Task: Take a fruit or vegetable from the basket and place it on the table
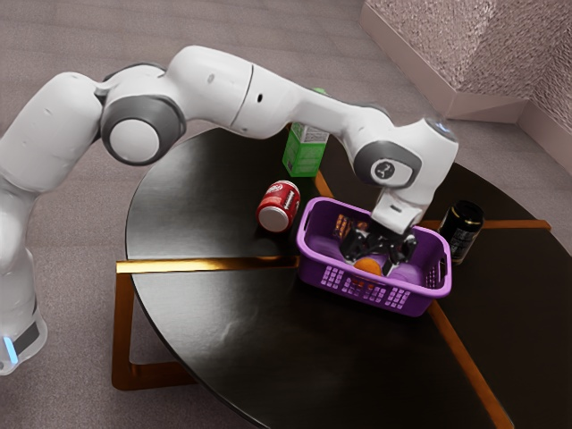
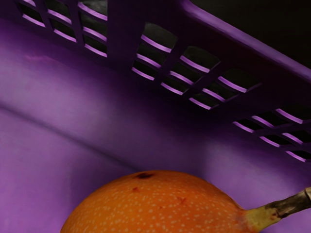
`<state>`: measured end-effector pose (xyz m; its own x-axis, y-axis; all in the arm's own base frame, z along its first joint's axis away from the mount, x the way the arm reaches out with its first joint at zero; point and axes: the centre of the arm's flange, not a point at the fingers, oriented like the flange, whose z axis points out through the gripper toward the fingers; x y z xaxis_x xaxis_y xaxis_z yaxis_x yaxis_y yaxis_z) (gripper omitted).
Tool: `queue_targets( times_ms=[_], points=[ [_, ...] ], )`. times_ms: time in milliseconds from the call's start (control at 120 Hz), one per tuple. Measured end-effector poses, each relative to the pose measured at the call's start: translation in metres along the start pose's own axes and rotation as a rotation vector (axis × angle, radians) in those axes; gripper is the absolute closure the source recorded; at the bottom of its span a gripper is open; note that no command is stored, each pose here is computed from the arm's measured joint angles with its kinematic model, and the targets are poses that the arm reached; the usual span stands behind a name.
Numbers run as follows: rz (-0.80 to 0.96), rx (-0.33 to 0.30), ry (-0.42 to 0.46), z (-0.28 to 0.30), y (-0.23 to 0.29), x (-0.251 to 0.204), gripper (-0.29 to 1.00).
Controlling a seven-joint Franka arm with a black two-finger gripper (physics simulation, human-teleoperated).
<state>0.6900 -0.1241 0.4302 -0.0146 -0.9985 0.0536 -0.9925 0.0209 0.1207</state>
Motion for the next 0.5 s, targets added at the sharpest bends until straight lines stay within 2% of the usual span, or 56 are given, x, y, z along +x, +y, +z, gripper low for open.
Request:
queue_targets(
  times_ms=[50,275,375,500],
  points=[
    [0.008,-0.004,0.001,0.003,-0.001,0.000,0.02],
    [0.040,0.004,0.000,0.008,-0.003,0.001,0.48],
    [0.055,0.022,0.003,0.000,-0.002,0.005,0.51],
    [0.079,0.063,0.011,-0.030,0.003,0.014,0.48]
  ],
)
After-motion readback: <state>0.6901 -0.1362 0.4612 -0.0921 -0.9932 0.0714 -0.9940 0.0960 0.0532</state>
